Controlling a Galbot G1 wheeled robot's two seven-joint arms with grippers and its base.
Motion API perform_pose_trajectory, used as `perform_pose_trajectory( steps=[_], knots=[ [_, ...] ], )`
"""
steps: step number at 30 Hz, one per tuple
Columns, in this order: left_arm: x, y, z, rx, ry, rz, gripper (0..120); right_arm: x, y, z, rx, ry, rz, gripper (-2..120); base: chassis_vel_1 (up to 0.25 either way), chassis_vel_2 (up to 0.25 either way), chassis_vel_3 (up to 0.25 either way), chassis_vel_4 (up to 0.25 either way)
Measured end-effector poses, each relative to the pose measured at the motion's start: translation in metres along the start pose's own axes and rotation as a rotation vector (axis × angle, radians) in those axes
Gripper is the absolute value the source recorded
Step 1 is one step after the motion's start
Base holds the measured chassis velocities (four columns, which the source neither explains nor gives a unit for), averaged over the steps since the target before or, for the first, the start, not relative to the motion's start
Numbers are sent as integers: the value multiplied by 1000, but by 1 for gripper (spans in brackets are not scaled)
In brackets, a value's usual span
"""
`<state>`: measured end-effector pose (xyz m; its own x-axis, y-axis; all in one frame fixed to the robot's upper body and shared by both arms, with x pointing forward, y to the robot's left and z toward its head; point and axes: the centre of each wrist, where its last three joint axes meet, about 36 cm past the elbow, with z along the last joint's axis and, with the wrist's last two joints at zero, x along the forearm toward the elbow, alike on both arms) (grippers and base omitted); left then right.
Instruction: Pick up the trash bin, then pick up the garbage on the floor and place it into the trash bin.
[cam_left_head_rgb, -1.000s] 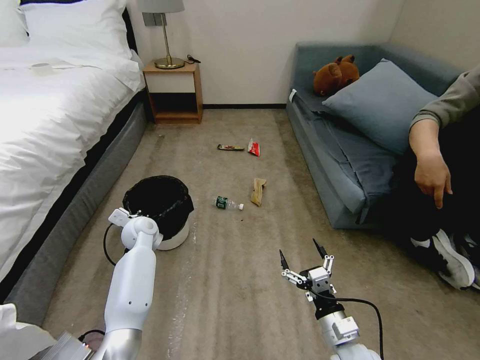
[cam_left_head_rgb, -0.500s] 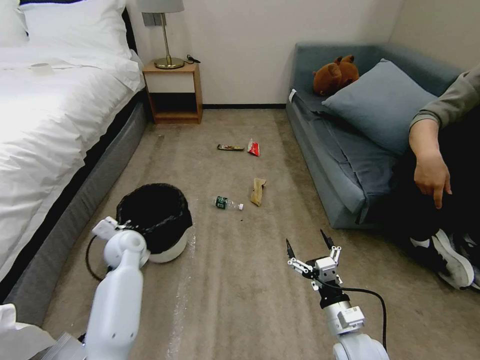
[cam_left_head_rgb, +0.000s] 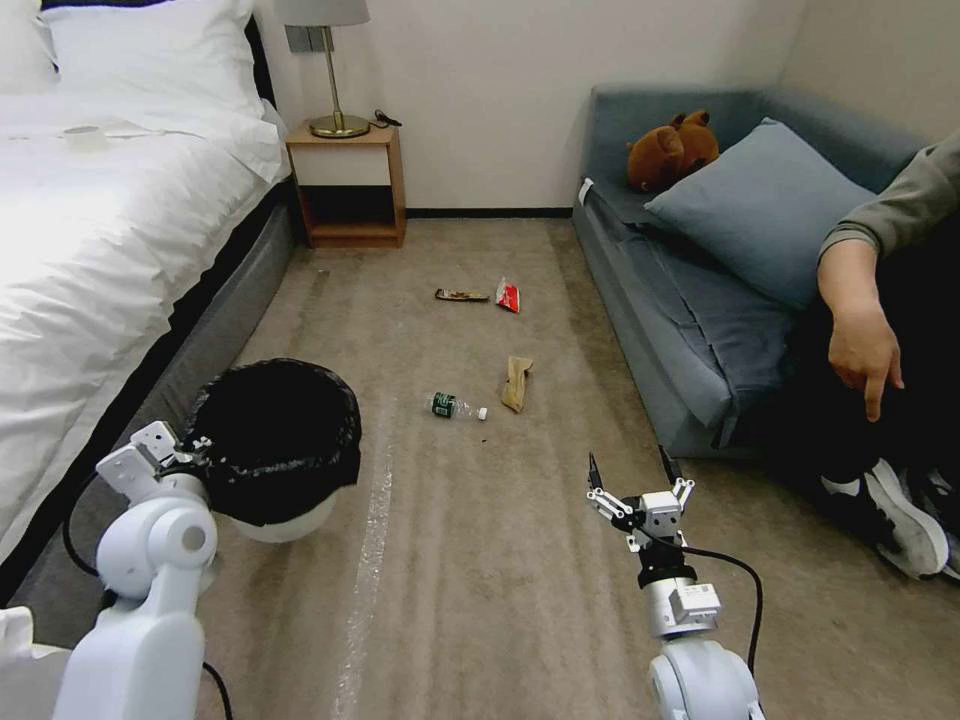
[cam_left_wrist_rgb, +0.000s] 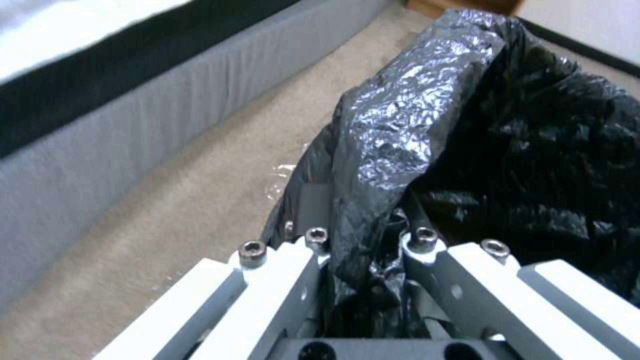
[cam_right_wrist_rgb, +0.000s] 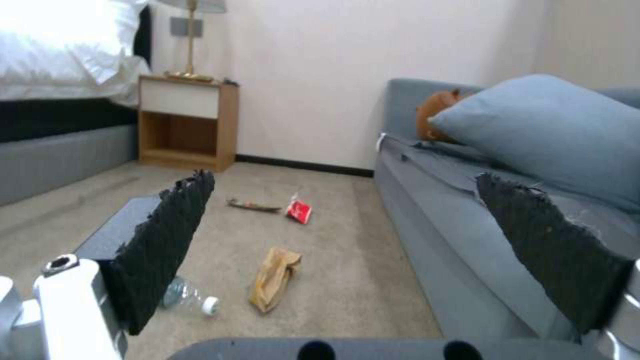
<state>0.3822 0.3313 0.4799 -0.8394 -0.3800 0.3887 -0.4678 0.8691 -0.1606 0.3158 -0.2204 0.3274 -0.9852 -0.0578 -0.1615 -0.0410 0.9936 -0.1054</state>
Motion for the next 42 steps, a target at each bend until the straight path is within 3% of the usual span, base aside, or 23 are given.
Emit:
perform_pose_trajectory(
  steps=[6,16,24,42],
  knots=[
    [34,6,20,-118,-15,69,4,-5,-5,9,-47,-63,58,100,0,0,0,0],
    [46,10,30,-185,-17,129,4,-1,-24,18,-12,-159,114,100,0,0,0,0],
    [48,10,26,-175,-35,139,4,-3,-25,25,37,-189,92,100,0,0,0,0],
    [52,9,31,-143,-52,152,4,3,-31,33,35,-187,71,100,0,0,0,0]
  ],
)
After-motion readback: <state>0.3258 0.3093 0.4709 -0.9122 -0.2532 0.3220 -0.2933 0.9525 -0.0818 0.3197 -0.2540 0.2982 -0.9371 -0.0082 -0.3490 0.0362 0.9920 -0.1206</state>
